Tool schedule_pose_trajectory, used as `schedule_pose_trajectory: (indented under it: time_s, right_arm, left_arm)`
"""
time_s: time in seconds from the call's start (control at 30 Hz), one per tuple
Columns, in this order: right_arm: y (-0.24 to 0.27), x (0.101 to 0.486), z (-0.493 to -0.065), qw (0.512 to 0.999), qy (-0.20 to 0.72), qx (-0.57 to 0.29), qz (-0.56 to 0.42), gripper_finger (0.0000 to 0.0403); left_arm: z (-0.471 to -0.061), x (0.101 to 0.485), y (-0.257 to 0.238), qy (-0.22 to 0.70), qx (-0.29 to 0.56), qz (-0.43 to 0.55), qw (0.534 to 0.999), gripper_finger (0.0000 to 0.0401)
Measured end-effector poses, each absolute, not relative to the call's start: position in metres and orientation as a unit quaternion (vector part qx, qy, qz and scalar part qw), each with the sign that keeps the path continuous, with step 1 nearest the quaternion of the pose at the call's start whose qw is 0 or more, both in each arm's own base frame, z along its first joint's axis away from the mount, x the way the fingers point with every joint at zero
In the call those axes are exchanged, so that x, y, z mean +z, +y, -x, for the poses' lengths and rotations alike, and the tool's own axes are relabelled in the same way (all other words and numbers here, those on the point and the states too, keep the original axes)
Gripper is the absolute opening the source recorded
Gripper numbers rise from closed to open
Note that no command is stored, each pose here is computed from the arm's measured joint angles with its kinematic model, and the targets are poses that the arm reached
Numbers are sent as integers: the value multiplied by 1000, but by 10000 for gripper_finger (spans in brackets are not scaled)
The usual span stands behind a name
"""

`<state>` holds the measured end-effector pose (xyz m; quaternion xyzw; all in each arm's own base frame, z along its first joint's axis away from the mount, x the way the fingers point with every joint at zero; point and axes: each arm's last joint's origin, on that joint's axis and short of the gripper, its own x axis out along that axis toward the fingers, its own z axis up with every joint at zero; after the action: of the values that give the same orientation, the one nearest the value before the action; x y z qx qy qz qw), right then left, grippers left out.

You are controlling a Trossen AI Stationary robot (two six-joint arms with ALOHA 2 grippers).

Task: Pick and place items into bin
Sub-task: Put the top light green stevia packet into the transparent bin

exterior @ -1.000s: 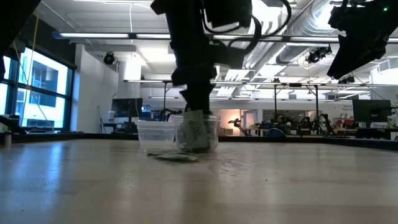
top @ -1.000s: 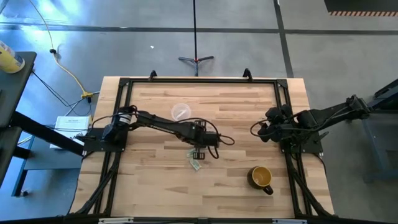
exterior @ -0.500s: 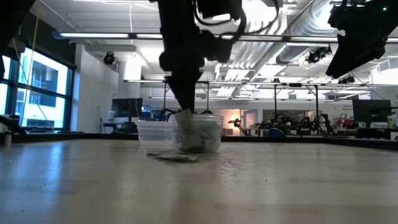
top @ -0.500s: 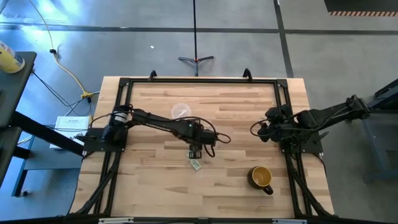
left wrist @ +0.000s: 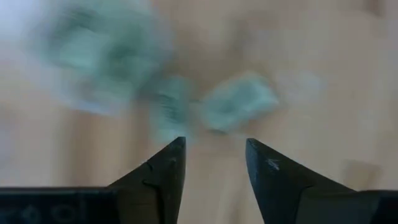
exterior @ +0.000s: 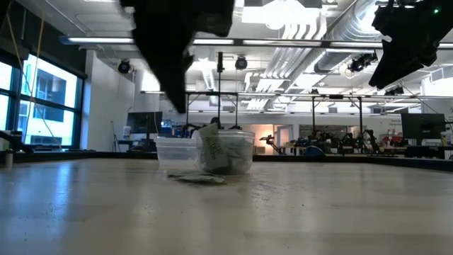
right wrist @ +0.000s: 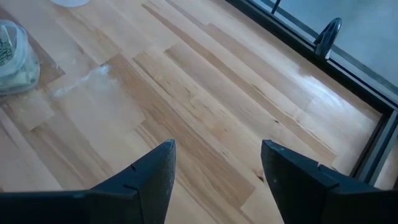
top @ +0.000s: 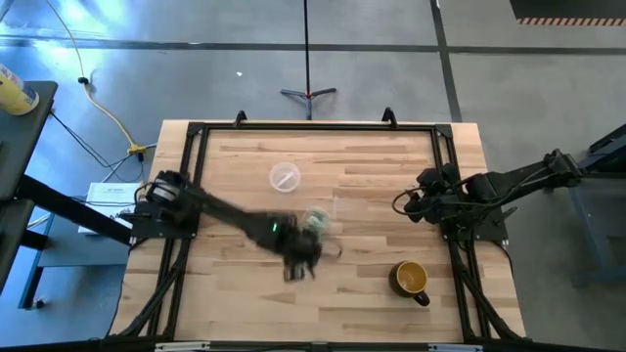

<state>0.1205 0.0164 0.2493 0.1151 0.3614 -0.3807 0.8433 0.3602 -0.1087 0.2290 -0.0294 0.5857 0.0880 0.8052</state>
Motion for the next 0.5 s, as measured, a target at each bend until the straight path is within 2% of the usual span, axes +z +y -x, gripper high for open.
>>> schedule_pose_trajectory:
  time_s: [0.1,0.2,0.4,0.5]
  right_arm:
    - [17,249,-121,843,363,-380,-115,228]
    - [17,249,-121,843,363,-380,-115,228]
    - [16,249,-121,844,365,-378,-107,229]
    - [16,249,-121,844,365,-378,-107,227]
  left_arm:
    - [-356,206,-132,547,78,45,832,198]
    - [-358,200,-133,504,122,39,854,203]
    - [-356,177,-102,532,157,116,824,211]
    - [-358,173,-89,535,156,115,823,211]
